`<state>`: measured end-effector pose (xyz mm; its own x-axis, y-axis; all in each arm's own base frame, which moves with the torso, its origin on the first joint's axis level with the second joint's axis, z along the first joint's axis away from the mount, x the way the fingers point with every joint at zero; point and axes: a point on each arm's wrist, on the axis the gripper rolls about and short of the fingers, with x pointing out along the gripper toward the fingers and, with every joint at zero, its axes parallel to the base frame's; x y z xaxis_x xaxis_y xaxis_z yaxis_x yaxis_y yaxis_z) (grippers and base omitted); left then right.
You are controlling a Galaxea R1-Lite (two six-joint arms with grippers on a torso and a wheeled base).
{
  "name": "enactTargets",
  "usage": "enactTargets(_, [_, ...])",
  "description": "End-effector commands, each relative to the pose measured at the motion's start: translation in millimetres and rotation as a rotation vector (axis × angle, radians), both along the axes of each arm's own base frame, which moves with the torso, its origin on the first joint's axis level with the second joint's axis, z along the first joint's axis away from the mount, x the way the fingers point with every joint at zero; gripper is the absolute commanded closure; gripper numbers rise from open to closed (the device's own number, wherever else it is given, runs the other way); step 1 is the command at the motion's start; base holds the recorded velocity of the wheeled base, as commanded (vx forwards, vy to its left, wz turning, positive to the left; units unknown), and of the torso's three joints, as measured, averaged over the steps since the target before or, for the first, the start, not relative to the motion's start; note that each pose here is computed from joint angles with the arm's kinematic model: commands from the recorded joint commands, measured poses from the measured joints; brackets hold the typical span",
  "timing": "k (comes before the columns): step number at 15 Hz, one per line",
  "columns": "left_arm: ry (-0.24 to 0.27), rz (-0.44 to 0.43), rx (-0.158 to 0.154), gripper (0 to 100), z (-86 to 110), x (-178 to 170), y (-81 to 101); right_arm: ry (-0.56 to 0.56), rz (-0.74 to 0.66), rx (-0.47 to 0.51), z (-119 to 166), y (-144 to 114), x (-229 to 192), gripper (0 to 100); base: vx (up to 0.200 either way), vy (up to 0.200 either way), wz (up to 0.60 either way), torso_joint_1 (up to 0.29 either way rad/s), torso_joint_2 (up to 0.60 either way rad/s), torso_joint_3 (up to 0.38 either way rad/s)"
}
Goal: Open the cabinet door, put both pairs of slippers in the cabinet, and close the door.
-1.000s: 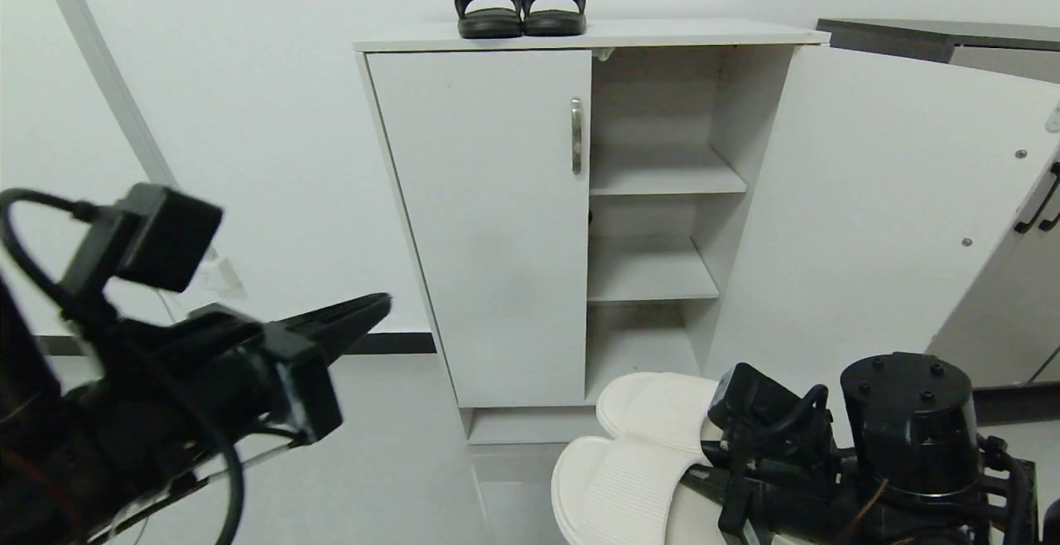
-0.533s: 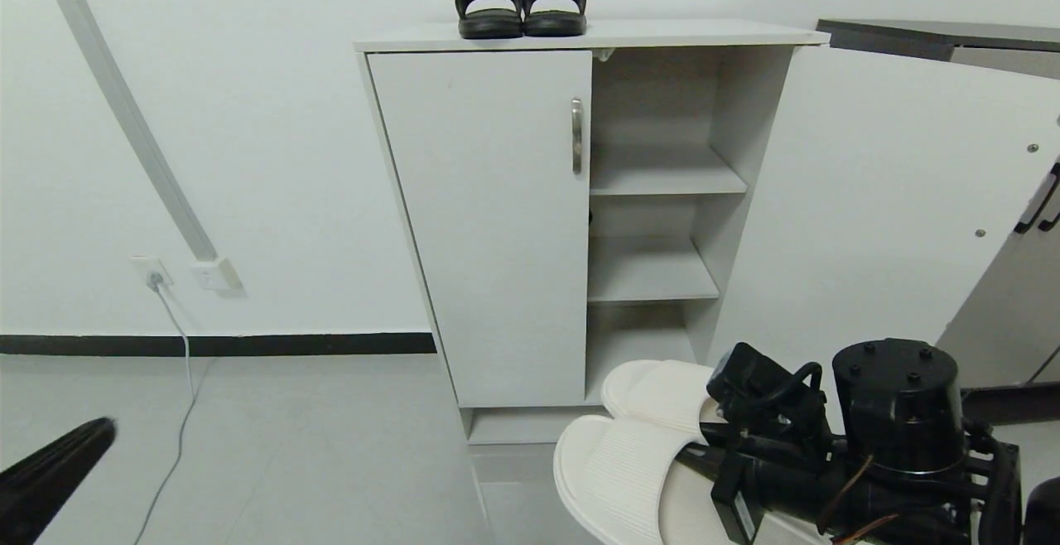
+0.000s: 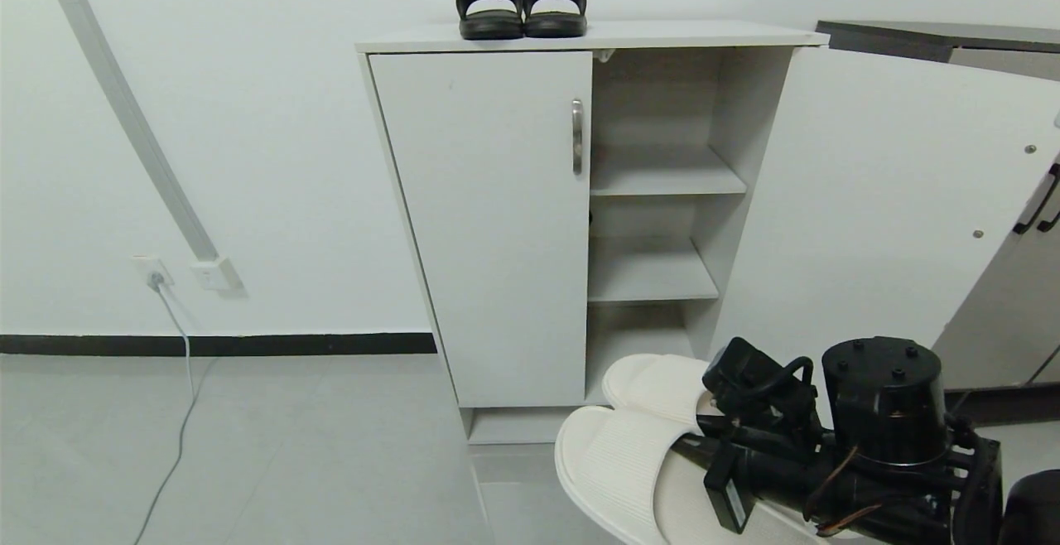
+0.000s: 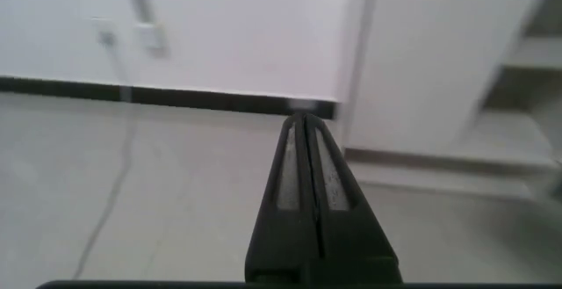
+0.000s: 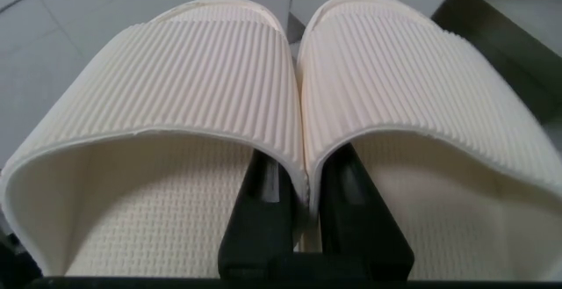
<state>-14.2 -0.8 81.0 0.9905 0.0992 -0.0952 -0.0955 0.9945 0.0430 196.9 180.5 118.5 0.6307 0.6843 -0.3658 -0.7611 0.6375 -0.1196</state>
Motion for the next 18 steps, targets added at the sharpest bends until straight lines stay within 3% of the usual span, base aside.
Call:
enactTargets(1, [-0.004,-0.052,0.013,100,-3.7,-2,-1.5,-0.004,-0.001,0.000,1,0,-1,100,0.000,0.000,0.00,0.000,0.00,0.000])
enactTargets(3, [-0.027,-0.113,0.015,100,-4.1,-4,-1.0,-0.019,-0.023,0.002,2,1,1,100,0.000,0.000,0.00,0.000,0.00,0.000])
enactTargets(4, [-0.095,-0.156,0.034,100,-5.3,-9,-0.3,-0.026,-0.025,0.004,2,1,1,100,0.000,0.000,0.00,0.000,0.00,0.000])
enactTargets(7, [-0.093,-0.154,0.039,100,-5.5,-9,-0.3,-0.031,-0.058,0.003,2,5,5,100,0.000,0.000,0.00,0.000,0.00,0.000])
enactTargets(10, [-0.093,-0.154,0.036,100,-5.5,-9,-0.3,0.030,-0.200,0.069,-13,32,11,100,0.000,0.000,0.00,0.000,0.00,0.000])
enactTargets(13, [-0.093,-0.150,0.030,100,-5.3,-9,-0.3,-0.050,-0.393,0.136,-26,64,36,100,0.000,0.000,0.00,0.000,0.00,0.000])
enactTargets(18, [-0.093,-0.150,0.028,100,-5.3,-9,-0.3,-0.130,-0.701,0.140,-49,95,69,100,0.000,0.000,0.00,0.000,0.00,0.000])
